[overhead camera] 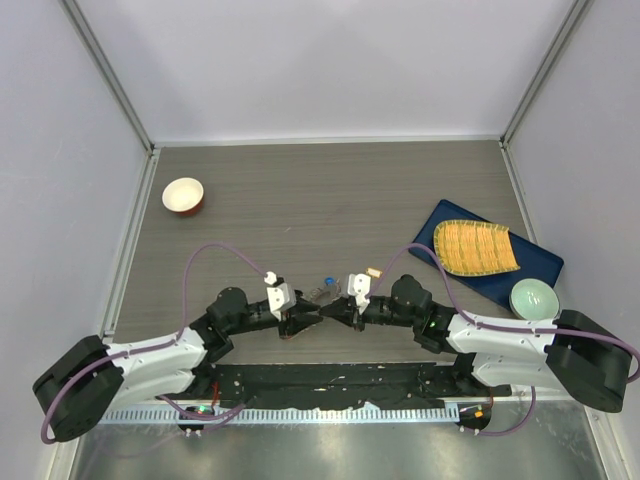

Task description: Put the keys on the keyring

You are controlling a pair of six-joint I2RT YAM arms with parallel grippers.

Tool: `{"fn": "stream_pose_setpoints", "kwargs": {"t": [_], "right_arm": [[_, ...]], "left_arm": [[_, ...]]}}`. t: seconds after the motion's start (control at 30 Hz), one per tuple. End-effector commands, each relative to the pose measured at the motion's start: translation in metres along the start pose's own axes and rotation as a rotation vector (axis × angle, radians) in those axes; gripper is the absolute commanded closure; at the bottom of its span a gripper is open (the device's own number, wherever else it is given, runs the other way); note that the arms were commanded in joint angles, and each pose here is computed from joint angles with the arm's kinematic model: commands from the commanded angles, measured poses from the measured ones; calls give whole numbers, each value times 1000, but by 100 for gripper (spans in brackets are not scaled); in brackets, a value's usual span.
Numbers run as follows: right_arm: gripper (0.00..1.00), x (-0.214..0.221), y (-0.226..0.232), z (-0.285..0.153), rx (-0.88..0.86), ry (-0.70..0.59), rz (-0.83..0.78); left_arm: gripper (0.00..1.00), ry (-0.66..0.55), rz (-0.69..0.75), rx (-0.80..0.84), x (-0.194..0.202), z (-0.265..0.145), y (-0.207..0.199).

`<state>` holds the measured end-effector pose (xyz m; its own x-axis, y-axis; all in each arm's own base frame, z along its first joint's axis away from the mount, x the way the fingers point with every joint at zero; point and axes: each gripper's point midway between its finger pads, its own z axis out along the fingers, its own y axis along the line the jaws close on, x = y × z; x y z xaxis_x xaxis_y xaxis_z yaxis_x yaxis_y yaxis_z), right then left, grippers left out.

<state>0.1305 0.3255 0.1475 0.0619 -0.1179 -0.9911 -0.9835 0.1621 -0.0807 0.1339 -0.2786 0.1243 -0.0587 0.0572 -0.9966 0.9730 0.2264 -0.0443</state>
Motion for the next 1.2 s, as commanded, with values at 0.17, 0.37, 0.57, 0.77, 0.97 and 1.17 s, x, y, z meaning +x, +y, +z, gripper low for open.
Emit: {"fn": "stream_pose_setpoints", "kwargs": {"t": [0.17, 0.37, 0.57, 0.77, 0.97, 1.17], "right_arm": [[99, -43, -9, 4, 24, -133, -48], [95, -56, -22, -4, 120, -148, 19], [74, -57, -42, -16, 262, -71, 122], [70, -52, -46, -26, 304, -6, 147], [69, -50, -31, -18, 176, 49, 47], [69, -44, -16, -6, 49, 86, 1]], "left_arm": [[95, -49, -8, 55, -24, 10, -5], [100, -26, -8, 7, -24, 3, 0], [100, 22, -1, -71, -28, -9, 8], [100, 11, -14, -111, -27, -15, 12], [100, 40, -33, -136, -25, -14, 17], [100, 53, -50, -144, -22, -14, 18]]}}
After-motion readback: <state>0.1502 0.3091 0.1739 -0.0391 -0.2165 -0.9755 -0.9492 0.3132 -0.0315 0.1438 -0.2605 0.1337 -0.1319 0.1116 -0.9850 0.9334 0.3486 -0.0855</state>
